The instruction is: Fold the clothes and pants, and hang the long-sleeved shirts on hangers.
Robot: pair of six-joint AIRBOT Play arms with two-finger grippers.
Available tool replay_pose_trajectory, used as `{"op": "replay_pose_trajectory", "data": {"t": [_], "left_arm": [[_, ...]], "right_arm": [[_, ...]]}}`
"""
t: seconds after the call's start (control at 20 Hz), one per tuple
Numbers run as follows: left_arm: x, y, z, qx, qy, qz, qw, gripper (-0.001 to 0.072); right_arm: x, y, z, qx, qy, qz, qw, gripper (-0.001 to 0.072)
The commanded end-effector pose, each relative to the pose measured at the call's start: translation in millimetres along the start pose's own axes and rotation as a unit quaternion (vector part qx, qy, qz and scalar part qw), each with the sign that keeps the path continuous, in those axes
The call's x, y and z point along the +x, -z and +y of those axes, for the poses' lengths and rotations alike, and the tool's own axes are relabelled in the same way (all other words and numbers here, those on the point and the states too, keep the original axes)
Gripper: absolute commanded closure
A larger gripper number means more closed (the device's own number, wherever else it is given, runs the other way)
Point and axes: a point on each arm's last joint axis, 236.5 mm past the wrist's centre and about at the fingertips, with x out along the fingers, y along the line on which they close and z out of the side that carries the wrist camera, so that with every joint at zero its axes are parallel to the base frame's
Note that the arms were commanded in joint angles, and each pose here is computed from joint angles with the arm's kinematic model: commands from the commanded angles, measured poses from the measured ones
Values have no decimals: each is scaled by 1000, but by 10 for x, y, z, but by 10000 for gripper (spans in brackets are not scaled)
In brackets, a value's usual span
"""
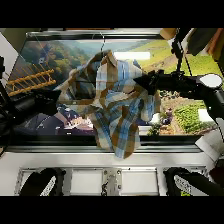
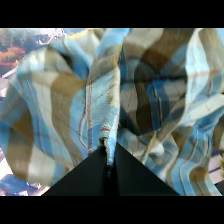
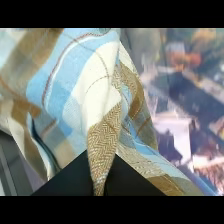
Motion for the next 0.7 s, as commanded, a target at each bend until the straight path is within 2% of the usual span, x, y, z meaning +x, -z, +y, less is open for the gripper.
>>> {"op": "replay_pose_trajectory", "data": {"t": [0.0,0.1,0.15,0.2,0.25,0.45,0.65], "left_arm": [[112,152,-101,14,9,35,999,697],[280,110,-123,14,15,32,999,696],[360,36,-111,11,14,22,1000,648],[411,-56,-98,5,13,11,1000,377],[435,-181,-93,0,11,-2,1000,142],[402,-663,-168,7,16,-40,999,140],[387,-902,-203,11,18,-58,998,141]], "right_arm": [[-76,-500,137,5,-17,-100,995,703],[-130,-580,219,-11,-18,-109,994,703],[-155,-612,258,-15,-19,-112,993,702],[-180,-640,292,-20,-19,-115,993,702],[-207,-673,335,-25,-19,-118,992,701],[-284,-761,454,-74,-16,-128,989,698],[-279,-762,415,-73,-9,-129,989,698]]}}
